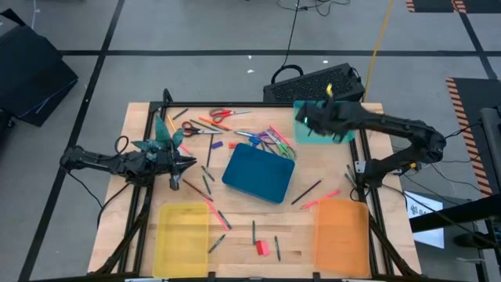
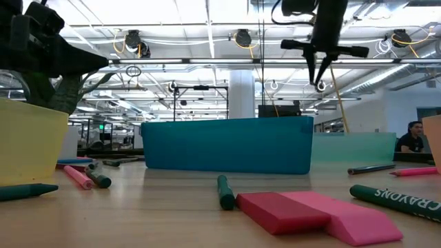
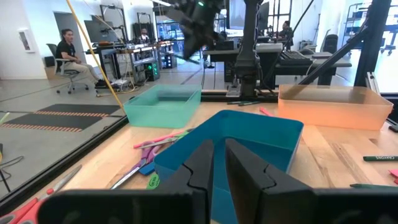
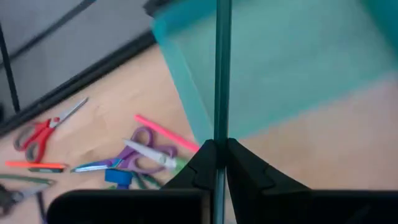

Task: Sort crayons/erasers/pens/pencils in bins
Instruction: Put the green pencil into the green bin

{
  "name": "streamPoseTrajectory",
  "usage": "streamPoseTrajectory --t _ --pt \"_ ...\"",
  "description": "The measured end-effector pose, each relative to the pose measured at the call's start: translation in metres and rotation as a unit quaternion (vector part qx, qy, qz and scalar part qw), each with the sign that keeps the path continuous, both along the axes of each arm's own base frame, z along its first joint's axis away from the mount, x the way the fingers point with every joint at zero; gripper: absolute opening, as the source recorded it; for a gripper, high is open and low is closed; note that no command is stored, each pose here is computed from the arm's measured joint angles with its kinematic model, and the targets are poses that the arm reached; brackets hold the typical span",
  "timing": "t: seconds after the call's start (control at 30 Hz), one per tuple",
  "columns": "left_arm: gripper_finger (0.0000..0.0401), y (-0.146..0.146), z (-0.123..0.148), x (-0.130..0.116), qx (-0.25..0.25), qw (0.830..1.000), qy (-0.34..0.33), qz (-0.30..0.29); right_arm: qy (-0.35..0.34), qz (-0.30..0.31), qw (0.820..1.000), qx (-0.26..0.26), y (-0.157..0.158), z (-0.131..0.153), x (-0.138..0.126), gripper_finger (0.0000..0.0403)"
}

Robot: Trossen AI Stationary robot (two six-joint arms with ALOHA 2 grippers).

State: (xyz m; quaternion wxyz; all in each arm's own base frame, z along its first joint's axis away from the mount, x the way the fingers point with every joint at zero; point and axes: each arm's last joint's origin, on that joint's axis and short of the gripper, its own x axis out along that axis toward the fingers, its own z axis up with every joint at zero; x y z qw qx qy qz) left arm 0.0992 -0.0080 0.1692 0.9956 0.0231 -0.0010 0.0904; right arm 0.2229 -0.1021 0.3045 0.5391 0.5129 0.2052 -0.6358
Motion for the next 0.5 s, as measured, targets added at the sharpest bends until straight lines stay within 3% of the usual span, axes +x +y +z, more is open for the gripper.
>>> streamPoseTrajectory --t 0.13,0.27,0.37,0.5 --pt "0.0044 0.0 0.0 0.0 0.0 1.0 0.0 0.0 0.04 0.124 0.992 -0.003 -0.035 0.016 -0.013 0.0018" --pt "0.0044 0.0 0.0 0.0 0.0 1.0 0.0 0.0 0.085 0.278 0.957 -0.017 -0.063 0.018 -0.028 0.0018" --pt "0.0044 0.0 0.0 0.0 0.0 1.0 0.0 0.0 0.14 0.416 0.898 -0.031 -0.073 0.017 -0.035 0.0018" --pt "0.0044 0.0 0.0 0.0 0.0 1.0 0.0 0.0 0.224 0.566 0.793 -0.037 -0.079 0.011 -0.038 0.0018"
